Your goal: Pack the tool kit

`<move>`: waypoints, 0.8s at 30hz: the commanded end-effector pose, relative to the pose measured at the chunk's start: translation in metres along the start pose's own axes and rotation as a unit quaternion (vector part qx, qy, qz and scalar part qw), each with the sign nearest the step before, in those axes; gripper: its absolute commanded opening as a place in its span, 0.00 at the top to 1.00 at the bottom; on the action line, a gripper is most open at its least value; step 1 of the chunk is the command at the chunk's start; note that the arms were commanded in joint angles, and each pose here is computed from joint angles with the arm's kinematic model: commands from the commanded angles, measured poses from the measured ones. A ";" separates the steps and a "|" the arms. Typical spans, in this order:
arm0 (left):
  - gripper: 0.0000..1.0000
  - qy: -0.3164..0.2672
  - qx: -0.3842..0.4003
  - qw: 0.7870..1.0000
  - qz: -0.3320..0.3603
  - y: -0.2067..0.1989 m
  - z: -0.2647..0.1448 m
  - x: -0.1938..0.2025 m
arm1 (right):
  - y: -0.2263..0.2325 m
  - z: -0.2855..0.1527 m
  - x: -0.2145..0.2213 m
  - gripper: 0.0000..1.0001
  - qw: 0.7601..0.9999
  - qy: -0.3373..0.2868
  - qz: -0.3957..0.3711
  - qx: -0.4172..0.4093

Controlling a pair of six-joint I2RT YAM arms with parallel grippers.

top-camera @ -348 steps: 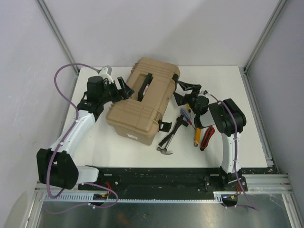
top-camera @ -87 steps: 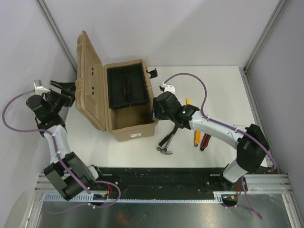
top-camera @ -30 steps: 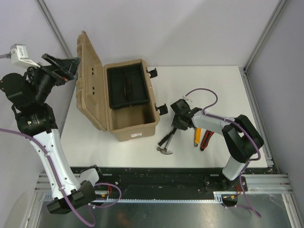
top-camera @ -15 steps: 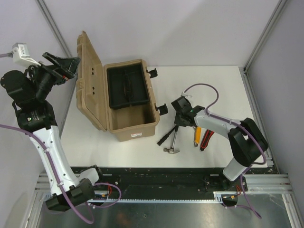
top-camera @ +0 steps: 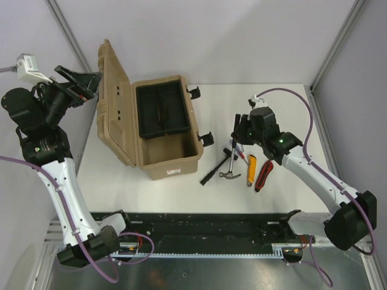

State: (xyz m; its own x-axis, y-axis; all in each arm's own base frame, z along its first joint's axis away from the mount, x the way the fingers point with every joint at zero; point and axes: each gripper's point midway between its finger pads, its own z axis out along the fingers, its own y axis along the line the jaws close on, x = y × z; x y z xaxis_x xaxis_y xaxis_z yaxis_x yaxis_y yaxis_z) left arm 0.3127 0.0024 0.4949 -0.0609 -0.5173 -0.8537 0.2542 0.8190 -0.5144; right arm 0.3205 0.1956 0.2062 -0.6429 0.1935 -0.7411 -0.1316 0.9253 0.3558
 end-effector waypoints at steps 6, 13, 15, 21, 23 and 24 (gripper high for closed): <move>0.01 -0.019 0.007 0.999 0.026 -0.011 0.000 -0.015 | 0.107 -0.068 -0.116 1.00 0.965 -0.121 -0.029 -0.230; 0.01 -0.013 0.002 1.000 0.026 -0.003 0.005 -0.011 | 0.172 -0.048 -0.183 1.00 0.941 -0.192 -0.027 -0.277; 0.01 -0.011 0.000 1.000 0.025 -0.002 0.007 -0.009 | 0.189 -0.031 -0.194 1.00 0.937 -0.204 -0.035 -0.281; 0.01 -0.012 0.003 1.000 0.029 -0.006 0.006 -0.009 | 0.234 0.024 -0.205 1.00 0.931 -0.216 -0.070 -0.286; 0.01 -0.013 0.004 0.999 0.029 -0.007 0.006 -0.009 | 0.243 0.043 -0.201 1.00 0.931 -0.214 -0.082 -0.284; 0.01 -0.012 0.005 0.999 0.029 -0.007 0.005 -0.008 | 0.247 0.053 -0.199 1.00 0.931 -0.213 -0.086 -0.283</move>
State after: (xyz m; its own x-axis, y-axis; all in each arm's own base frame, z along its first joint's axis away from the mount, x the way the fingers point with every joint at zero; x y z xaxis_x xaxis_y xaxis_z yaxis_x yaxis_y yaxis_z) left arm 0.3246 0.0036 0.4883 -0.0765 -0.5157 -0.8533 0.2410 0.8209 -0.5177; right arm 0.4436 0.3822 0.3786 -0.3528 0.2527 -0.9010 -0.6071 0.6709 0.4258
